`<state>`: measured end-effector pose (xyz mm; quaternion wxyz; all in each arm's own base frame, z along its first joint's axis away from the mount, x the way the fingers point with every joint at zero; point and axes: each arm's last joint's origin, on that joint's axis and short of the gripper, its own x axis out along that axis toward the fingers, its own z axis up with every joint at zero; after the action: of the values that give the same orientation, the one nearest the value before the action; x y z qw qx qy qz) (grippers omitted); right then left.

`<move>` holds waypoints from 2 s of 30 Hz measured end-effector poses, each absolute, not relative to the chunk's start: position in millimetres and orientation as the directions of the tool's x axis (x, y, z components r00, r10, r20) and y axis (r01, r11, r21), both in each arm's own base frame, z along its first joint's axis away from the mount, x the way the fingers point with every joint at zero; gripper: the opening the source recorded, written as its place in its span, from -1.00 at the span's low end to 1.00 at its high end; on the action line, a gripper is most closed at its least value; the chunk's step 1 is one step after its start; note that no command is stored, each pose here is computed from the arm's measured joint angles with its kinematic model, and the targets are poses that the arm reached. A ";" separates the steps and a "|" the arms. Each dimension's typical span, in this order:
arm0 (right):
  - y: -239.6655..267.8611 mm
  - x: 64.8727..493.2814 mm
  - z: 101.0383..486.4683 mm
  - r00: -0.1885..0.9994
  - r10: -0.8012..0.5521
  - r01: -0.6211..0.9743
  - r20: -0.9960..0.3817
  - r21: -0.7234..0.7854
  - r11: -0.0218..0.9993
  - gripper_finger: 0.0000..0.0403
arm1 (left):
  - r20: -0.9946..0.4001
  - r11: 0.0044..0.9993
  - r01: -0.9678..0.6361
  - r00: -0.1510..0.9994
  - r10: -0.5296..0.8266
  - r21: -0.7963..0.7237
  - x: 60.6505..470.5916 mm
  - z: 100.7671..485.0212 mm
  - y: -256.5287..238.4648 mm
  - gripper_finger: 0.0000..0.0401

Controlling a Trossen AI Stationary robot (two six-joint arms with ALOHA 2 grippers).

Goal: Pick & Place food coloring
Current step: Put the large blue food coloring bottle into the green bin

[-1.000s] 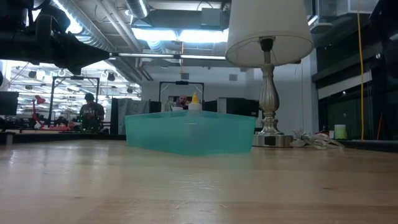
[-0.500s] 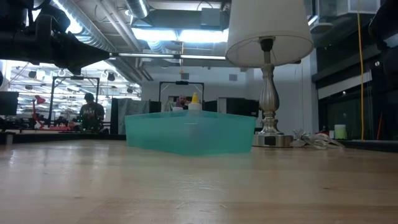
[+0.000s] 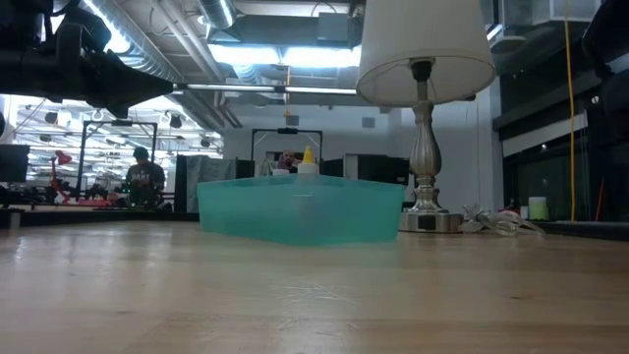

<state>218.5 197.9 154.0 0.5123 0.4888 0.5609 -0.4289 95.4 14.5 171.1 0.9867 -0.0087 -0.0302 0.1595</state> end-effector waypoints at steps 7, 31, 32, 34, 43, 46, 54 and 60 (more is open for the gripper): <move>198.2 219.0 151.4 -0.003 0.103 0.992 -0.995 0.010 0.128 -0.32 | 0.057 0.949 -0.315 0.947 0.316 -0.027 95.4 171.1 14.6 -0.94; 198.6 221.7 157.4 0.011 0.048 0.992 -0.999 0.017 0.125 -0.37 | 0.057 0.949 -0.314 0.947 0.315 -0.027 95.4 171.3 14.5 -0.97; 198.8 221.8 158.2 0.009 0.049 0.992 -0.999 0.015 0.126 -0.37 | 0.058 0.949 -0.314 0.947 0.315 -0.027 95.4 171.3 14.5 -0.97; 199.6 222.4 160.3 0.010 0.050 0.992 -0.999 0.016 0.126 -0.37 | 0.057 0.949 -0.314 0.947 0.316 -0.027 95.4 171.1 14.5 -0.96; 196.1 219.4 178.8 -0.004 0.018 0.992 -1.000 -0.002 0.128 -0.37 | 0.057 0.949 -0.314 0.947 0.315 -0.027 95.4 171.2 14.5 -0.94; 194.6 218.1 181.8 0.001 0.012 0.992 -1.000 0.002 0.129 -0.37 | 0.057 0.949 -0.314 0.947 0.315 -0.027 95.4 171.3 14.5 -0.96; 183.5 218.2 195.0 0.080 -0.055 0.991 -0.995 0.074 0.113 -0.37 | 0.057 0.949 -0.314 0.947 0.315 -0.027 95.4 171.1 14.5 -0.95; 166.3 228.4 203.6 0.177 -0.137 0.980 -0.975 0.161 0.118 -0.37 | 0.057 0.949 -0.314 0.947 0.315 -0.027 95.4 171.2 14.5 -0.94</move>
<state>228.4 166.3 203.6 0.6020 0.4754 0.4434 -0.4636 95.4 14.5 171.2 0.9867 -0.0087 -0.0301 0.1596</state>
